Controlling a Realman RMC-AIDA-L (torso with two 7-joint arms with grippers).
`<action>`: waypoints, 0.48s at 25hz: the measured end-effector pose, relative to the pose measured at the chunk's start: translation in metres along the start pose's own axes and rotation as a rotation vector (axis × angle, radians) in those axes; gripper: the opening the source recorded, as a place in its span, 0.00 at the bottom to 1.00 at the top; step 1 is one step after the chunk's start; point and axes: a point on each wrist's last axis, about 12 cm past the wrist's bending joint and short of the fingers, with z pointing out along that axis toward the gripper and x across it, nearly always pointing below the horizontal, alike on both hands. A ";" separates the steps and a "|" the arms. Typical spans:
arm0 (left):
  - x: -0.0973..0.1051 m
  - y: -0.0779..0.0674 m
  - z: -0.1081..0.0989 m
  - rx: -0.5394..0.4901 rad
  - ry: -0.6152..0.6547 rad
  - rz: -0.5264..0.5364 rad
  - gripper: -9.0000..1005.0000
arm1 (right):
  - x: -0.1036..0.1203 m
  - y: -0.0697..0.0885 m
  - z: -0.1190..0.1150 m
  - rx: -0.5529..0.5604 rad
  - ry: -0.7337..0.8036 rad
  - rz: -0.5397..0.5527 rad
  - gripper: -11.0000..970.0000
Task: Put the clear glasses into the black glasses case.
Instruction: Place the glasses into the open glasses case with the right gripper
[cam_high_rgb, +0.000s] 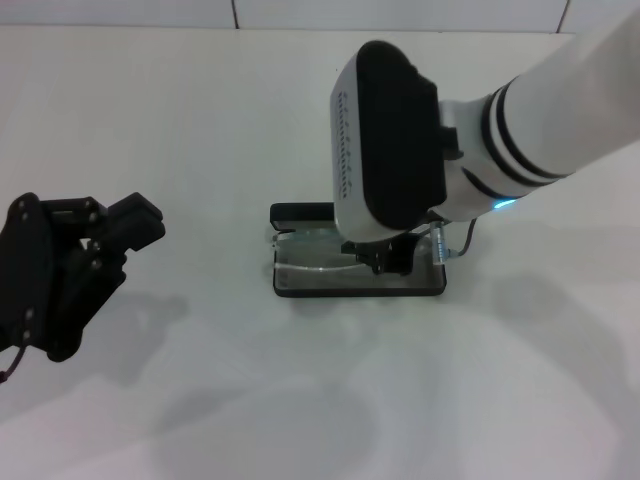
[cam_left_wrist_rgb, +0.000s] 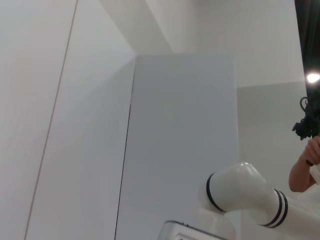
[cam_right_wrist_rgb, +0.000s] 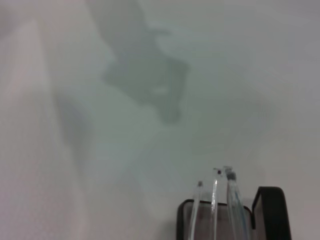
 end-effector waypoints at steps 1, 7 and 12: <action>0.000 0.001 0.001 0.003 -0.001 0.002 0.06 | 0.000 0.001 0.003 0.013 0.007 -0.007 0.18; -0.002 0.004 0.005 -0.001 -0.015 0.008 0.06 | 0.005 0.007 0.018 0.048 0.043 -0.038 0.19; -0.001 0.004 0.005 -0.002 -0.017 0.008 0.06 | 0.007 0.008 0.025 0.068 0.042 -0.055 0.19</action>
